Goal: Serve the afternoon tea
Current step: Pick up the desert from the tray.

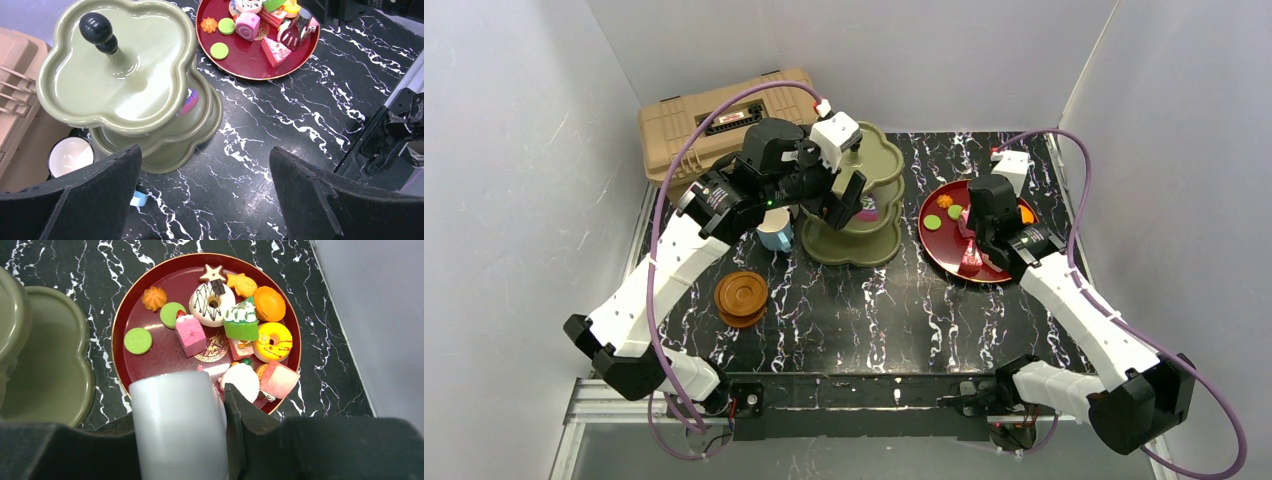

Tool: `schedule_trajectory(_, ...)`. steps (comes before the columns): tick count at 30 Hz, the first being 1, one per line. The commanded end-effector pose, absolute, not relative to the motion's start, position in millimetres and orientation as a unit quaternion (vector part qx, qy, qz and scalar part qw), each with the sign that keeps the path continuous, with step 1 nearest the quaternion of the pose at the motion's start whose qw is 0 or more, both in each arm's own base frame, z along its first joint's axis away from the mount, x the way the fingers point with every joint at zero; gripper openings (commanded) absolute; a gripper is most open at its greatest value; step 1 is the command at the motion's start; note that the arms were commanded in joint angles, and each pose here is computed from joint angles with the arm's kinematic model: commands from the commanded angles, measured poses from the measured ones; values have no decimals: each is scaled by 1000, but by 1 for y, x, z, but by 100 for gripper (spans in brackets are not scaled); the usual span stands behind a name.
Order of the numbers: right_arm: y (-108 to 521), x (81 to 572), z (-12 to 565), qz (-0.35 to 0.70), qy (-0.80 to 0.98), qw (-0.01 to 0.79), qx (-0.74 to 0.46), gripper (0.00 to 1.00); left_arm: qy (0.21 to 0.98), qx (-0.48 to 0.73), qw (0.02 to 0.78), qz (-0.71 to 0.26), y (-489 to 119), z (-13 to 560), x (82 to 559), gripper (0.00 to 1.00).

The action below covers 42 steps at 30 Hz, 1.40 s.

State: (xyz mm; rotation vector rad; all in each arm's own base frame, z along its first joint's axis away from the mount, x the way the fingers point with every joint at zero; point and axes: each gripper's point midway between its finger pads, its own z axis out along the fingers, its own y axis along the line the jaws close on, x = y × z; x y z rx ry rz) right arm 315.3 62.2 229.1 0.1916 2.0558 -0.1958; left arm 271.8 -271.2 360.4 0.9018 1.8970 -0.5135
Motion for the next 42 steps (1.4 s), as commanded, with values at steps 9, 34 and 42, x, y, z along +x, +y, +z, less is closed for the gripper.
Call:
schedule_trajectory(9, 58, 337, 223, -57, 832, 537, 126, 45, 764, 369, 473, -236, -273, 370, 262, 98)
schedule_trajectory(34, 53, 347, 189, -50, 841, 521, 136, 60, 760, 370, 472, -248, -275, 369, 258, 98)
schedule_trajectory(42, 60, 349, 171, -35, 851, 507, 130, 59, 760, 367, 478, -244, -273, 371, 259, 98)
